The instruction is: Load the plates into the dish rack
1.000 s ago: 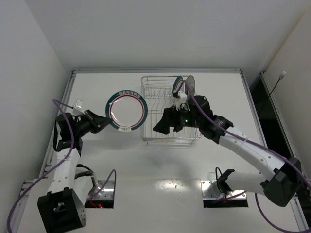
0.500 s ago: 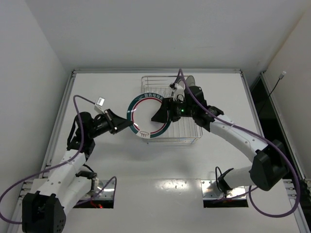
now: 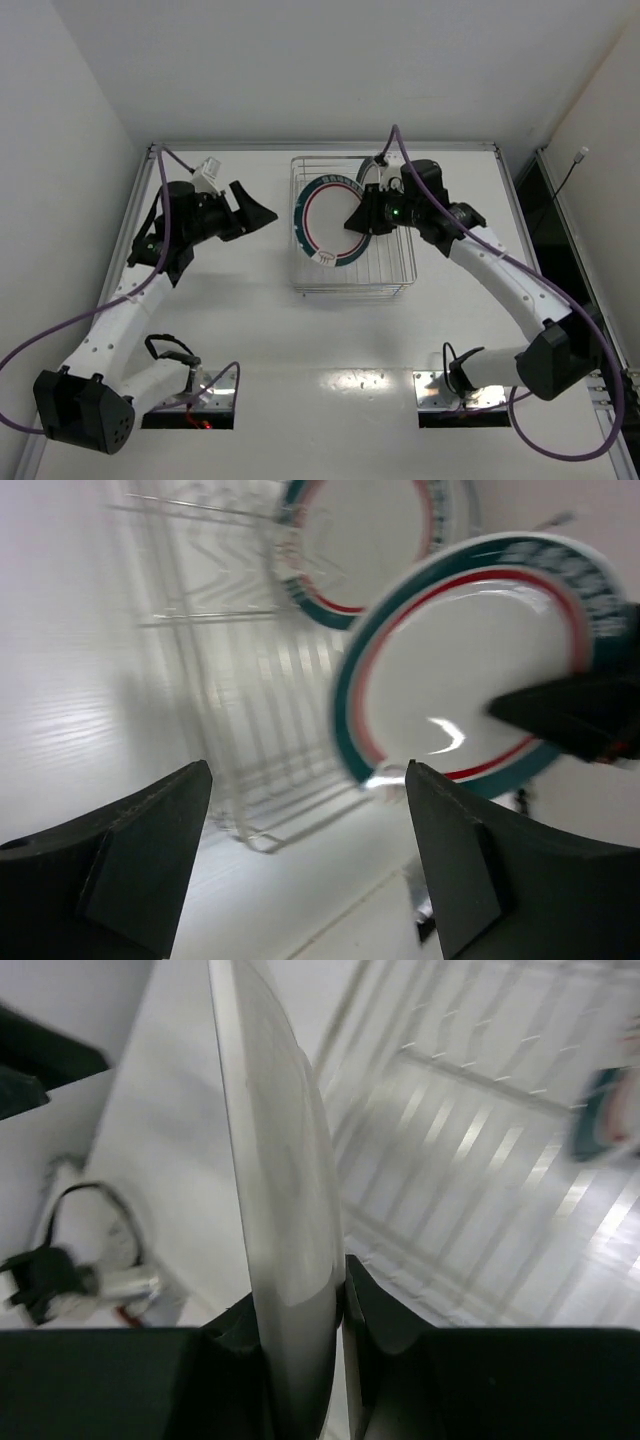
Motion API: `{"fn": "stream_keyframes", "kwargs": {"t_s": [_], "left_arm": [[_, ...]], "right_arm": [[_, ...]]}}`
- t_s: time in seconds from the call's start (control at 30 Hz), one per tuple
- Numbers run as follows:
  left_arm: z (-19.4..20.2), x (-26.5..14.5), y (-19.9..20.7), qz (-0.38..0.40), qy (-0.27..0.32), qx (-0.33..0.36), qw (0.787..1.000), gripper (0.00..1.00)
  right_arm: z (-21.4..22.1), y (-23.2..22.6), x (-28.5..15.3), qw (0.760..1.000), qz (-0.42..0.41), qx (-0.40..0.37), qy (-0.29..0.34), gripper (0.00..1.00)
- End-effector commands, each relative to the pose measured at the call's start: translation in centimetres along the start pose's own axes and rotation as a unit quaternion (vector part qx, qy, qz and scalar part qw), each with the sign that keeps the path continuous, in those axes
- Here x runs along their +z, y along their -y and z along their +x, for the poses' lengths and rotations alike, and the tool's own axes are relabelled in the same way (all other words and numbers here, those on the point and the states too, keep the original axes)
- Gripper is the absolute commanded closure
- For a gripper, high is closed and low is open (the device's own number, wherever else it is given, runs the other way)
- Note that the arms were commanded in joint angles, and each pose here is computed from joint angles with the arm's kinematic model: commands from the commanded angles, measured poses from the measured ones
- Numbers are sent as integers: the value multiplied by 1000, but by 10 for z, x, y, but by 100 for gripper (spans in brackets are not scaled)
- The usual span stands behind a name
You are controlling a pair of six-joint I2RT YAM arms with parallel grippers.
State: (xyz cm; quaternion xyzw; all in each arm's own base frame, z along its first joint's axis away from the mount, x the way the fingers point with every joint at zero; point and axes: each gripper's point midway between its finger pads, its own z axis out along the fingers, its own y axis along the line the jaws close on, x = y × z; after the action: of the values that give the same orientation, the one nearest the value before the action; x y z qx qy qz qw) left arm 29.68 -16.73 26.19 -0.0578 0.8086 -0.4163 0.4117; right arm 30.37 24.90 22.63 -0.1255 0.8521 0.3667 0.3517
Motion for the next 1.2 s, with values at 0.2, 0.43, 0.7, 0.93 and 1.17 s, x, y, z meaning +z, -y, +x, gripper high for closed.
{"fn": "stream_keyframes", "kwargs": {"t_s": [0.2, 0.43, 0.7, 0.93, 1.17], "left_arm": [[-25, -52, -129, -351, 35, 77, 933, 24], [-36, -86, -147, -421, 107, 86, 896, 21], [-39, -82, -145, -413, 110, 91, 899, 18], [-34, -76, -148, -411, 95, 89, 902, 18], [-33, -75, -147, -407, 91, 92, 904, 18]], "right_arm": [[-88, 80, -56, 945, 312, -60, 78, 100], [-116, 118, -40, 902, 419, -87, 61, 100], [-106, 136, 13, 897, 430, -97, 22, 100], [-98, 147, 43, 879, 466, -97, 5, 100], [-84, 159, 69, 881, 465, -84, -21, 93]]}}
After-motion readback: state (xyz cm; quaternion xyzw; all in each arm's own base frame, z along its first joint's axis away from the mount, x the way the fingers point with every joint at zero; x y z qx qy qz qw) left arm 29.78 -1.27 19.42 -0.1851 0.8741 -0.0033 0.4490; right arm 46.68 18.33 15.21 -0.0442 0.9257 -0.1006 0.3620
